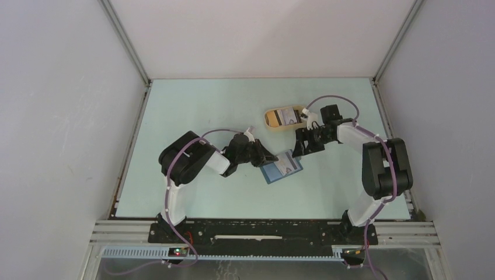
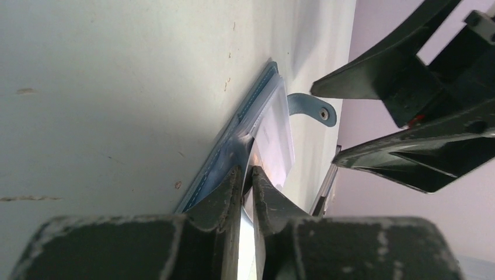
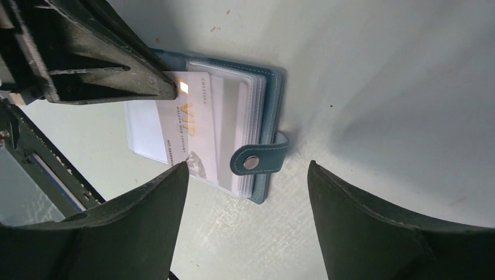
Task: Put the credit cards into the card holder
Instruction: Insert the credit card into the card holder.
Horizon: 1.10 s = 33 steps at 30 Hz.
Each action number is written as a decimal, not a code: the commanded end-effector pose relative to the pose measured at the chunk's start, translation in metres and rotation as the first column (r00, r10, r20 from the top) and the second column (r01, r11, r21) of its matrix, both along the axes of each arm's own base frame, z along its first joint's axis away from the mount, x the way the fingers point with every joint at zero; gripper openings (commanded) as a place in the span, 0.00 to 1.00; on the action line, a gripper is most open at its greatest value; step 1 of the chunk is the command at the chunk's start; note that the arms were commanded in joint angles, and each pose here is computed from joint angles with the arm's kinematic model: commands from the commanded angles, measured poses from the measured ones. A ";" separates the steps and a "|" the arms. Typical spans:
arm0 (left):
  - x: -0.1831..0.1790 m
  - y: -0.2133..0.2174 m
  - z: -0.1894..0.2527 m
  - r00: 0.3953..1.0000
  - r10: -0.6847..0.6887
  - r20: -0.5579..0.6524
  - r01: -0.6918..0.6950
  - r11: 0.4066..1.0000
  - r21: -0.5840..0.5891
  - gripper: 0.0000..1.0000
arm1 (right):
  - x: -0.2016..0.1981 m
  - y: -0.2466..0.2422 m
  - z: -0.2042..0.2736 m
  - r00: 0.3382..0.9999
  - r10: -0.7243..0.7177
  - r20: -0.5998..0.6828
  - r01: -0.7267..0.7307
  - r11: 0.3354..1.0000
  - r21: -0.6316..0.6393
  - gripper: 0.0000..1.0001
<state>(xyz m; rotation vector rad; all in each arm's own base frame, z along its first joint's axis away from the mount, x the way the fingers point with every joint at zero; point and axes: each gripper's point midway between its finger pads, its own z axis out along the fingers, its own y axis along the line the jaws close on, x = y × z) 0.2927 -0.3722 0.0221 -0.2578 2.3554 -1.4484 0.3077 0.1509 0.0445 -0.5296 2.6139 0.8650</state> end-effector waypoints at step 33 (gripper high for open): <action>-0.006 0.005 -0.014 0.999 -0.031 -0.009 0.031 0.999 0.008 0.22 | -0.051 0.112 -0.003 0.609 0.675 0.416 -0.422 0.720 -0.551 0.01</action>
